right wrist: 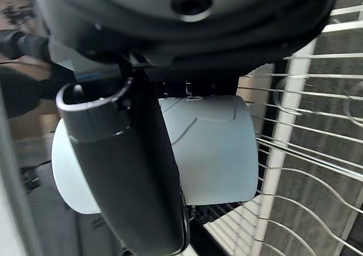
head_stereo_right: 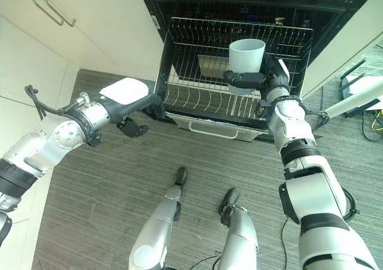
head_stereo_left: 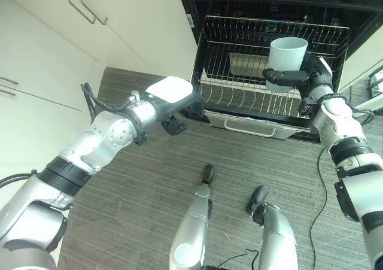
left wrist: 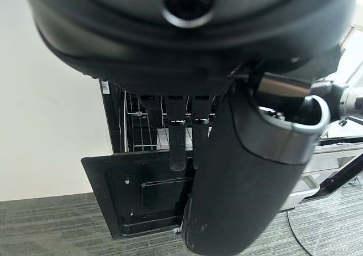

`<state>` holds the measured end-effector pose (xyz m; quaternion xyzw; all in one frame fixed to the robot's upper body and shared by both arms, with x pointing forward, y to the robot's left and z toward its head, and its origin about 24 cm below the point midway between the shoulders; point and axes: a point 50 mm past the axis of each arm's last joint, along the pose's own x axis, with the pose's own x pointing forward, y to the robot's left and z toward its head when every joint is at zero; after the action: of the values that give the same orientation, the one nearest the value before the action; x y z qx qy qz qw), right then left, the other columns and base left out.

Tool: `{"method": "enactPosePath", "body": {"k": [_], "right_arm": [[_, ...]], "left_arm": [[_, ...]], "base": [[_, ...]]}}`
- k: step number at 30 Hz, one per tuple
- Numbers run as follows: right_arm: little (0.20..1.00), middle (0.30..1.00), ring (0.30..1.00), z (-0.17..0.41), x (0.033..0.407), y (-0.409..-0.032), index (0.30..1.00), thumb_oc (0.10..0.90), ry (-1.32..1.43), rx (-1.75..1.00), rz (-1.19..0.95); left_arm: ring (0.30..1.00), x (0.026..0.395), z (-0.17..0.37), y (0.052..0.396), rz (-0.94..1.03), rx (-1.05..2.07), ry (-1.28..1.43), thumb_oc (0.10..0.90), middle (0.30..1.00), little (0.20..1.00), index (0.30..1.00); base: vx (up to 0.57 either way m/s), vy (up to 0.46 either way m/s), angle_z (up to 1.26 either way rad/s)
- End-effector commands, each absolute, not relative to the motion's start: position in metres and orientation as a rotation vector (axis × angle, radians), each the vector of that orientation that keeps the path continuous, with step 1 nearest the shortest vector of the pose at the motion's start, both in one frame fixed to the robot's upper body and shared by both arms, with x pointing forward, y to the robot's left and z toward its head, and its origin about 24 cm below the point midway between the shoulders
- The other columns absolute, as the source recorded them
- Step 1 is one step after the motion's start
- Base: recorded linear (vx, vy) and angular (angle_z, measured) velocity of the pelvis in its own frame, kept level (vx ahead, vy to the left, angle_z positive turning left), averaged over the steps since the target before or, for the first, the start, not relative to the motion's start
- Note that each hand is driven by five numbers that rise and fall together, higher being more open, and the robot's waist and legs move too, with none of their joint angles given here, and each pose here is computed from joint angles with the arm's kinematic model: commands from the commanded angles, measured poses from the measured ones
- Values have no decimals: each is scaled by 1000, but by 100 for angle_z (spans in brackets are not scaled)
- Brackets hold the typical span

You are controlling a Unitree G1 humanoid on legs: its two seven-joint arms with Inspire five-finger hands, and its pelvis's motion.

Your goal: Place the dishes in the dishwasher.

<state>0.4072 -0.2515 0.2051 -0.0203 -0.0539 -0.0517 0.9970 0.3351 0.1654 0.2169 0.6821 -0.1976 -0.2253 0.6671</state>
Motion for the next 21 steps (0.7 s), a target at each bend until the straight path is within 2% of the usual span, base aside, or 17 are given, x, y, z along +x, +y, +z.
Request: {"method": "enactPosePath", "body": {"k": [1, 8, 14, 15, 16, 21], "right_arm": [[300, 300, 300, 281, 404, -256, 300, 400, -362, 17, -139], [300, 300, 300, 261, 394, -288, 300, 400, -358, -79, -445], [300, 300, 300, 256, 392, -295, 300, 400, -327, -123, -550], [498, 498, 498, 253, 393, -296, 498, 532, -294, -123, -549], [900, 900, 900, 251, 393, -297, 900, 800, -278, -117, -541], [900, 900, 900, 255, 388, -304, 900, 800, -312, -164, -677]], "left_arm": [[900, 336, 246, 185, -366, 1561, -452, 800, 900, 900, 900], [900, 331, 252, 189, -365, 1554, -454, 800, 900, 900, 900], [900, 330, 257, 188, -370, 1555, -462, 800, 900, 900, 900], [900, 329, 262, 187, -369, 1559, -466, 800, 900, 900, 900], [900, 328, 265, 187, -372, 1563, -464, 800, 900, 900, 900], [900, 327, 266, 187, -379, 1572, -461, 800, 900, 900, 900]], "base": [[-15, 83, 7], [-10, 16, 1], [-31, -14, 0], [-72, -36, 4], [-75, -39, 5], [-9, -7, 2]]}}
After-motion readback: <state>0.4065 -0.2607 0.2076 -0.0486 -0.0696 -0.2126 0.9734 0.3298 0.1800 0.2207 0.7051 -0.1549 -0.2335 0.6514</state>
